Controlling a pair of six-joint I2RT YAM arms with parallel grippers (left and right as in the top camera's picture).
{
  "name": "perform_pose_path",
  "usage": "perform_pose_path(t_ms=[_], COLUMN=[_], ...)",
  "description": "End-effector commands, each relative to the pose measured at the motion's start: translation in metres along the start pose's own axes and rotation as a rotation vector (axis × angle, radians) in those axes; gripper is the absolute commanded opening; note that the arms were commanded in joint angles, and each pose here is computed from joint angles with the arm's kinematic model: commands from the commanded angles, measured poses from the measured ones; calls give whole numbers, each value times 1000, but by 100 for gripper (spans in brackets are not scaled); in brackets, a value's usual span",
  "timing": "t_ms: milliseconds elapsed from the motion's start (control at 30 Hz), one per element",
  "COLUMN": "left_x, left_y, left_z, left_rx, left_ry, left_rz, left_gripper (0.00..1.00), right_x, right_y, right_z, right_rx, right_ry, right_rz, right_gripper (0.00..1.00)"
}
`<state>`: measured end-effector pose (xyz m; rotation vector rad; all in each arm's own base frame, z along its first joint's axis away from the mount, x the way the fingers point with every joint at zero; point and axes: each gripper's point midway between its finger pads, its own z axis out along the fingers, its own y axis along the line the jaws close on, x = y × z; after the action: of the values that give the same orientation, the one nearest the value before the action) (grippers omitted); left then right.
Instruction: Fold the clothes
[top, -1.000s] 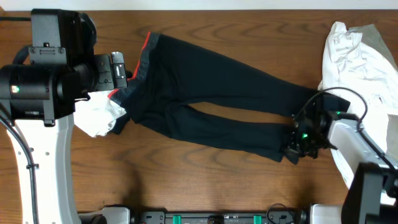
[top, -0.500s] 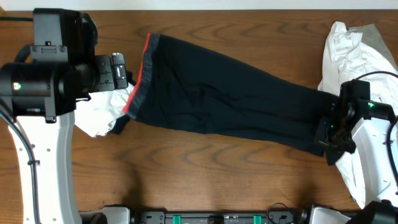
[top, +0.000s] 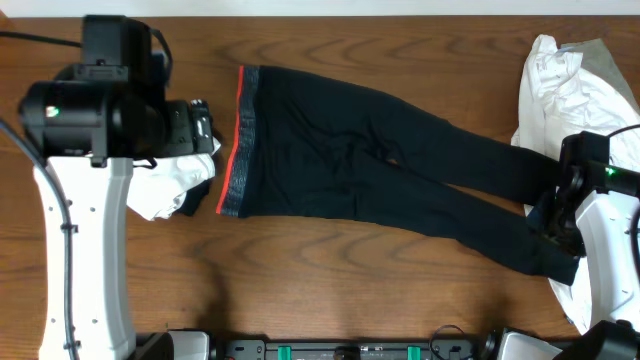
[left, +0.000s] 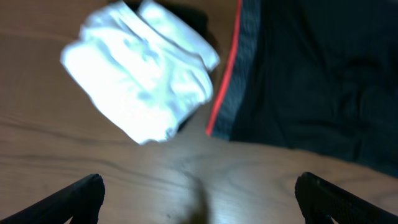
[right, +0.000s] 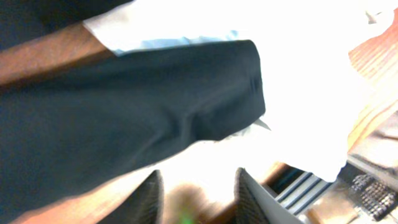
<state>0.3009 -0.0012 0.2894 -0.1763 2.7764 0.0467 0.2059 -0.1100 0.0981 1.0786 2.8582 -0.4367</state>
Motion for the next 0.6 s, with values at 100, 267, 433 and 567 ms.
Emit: perform_pose_path(t_ms=[100,267,433,567], left_x=[45,79,105,118], left_y=[-18,-17,-23,-30], left_z=[66,129,177,206], left_rx=[76,56,88,132], left_ry=[221,314,348,353], left_rz=[-24,-48,-57,-65], left_gripper=[100,100,100,100], right_x=[-2,0,1,1], right_y=[23,42,45,45], right_z=[-4,-7,-8,-8], right_rx=[-138,-250,-265,-268], right_ry=[9,22,25,26], right_rz=[-20,-80,-94,-99], right_gripper=[69,71,72,73])
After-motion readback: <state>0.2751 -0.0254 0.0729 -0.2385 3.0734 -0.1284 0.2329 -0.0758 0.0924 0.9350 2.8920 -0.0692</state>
